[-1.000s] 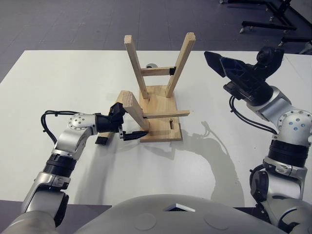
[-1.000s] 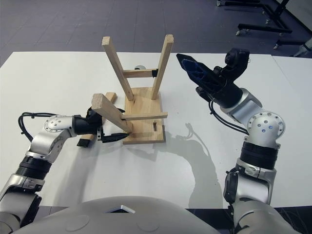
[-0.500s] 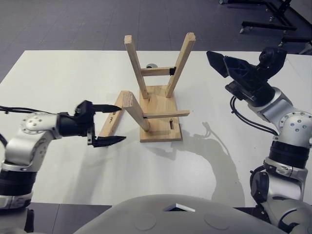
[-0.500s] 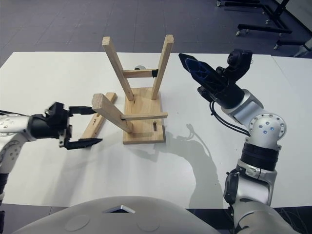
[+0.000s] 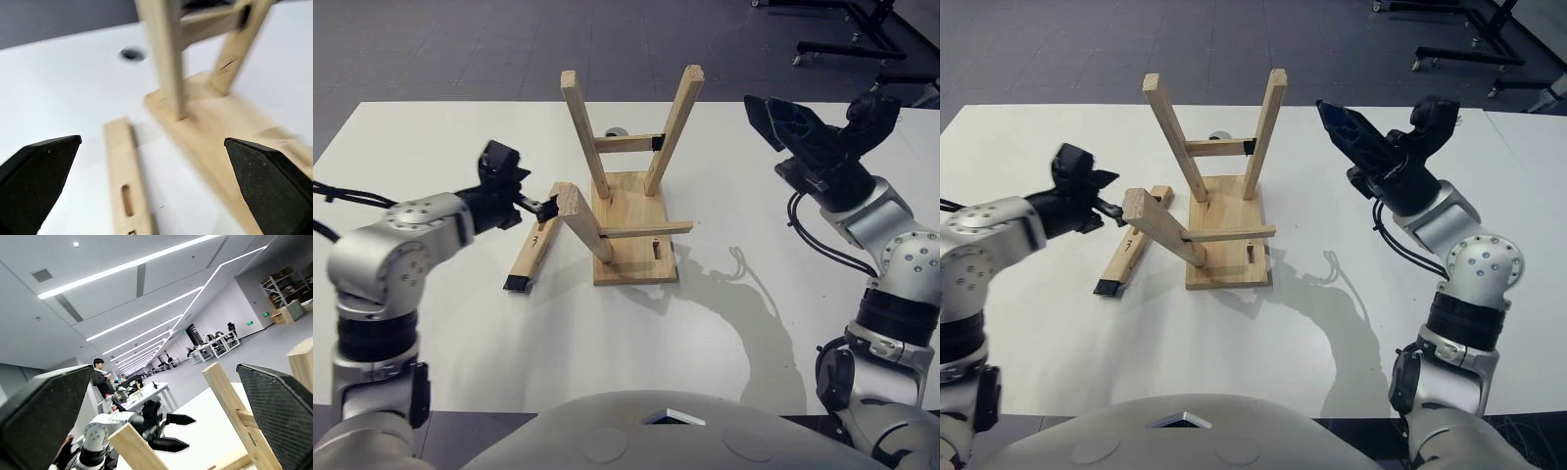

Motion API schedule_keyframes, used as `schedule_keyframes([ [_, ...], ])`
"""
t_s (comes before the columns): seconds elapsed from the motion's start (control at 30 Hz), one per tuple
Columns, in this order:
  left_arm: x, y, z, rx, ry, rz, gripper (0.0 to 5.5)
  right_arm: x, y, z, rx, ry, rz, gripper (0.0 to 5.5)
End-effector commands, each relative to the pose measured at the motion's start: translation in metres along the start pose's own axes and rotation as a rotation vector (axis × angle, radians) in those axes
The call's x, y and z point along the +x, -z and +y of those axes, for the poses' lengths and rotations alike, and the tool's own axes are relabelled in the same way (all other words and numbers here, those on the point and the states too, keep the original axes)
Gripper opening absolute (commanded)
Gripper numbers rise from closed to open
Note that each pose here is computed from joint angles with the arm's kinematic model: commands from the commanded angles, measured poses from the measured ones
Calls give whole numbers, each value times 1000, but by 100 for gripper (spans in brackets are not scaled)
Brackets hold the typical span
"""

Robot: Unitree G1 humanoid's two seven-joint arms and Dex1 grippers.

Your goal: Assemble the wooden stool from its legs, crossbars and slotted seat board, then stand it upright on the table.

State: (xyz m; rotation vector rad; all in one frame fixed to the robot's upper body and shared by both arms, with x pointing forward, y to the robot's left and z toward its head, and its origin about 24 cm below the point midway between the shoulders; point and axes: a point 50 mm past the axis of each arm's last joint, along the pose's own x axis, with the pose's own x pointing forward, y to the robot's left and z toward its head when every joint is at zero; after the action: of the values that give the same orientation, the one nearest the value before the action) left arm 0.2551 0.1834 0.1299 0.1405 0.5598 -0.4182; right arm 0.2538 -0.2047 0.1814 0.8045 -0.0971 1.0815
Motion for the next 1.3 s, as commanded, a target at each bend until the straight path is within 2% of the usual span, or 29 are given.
schedule_keyframes([
  [0.03, 9, 11, 6, -55, -200, 119, 537, 1, 5, 3, -7, 8, -15, 540],
  [0.2, 19, 26, 6, -139, -245, 193, 537, 3, 11, 4, -1, -1, -16, 540],
  [0.37, 25, 39, -4, -110, -232, 241, 537, 4, 11, 5, -1, -4, -21, 540],
  [0.6, 26, 75, 8, -58, -331, 379, 537, 6, 12, 5, 7, -6, -26, 540],
  [0.83, 32, 75, -1, -161, -244, 365, 441, 7, 14, 4, 14, -6, -24, 540],
  [1.07, 31, 80, -6, -275, -206, 390, 322, 7, 13, 3, 17, -2, -22, 540],
  [1.3, 30, 84, -5, -269, -208, 430, 226, 7, 14, 4, 26, -1, -24, 540],
])
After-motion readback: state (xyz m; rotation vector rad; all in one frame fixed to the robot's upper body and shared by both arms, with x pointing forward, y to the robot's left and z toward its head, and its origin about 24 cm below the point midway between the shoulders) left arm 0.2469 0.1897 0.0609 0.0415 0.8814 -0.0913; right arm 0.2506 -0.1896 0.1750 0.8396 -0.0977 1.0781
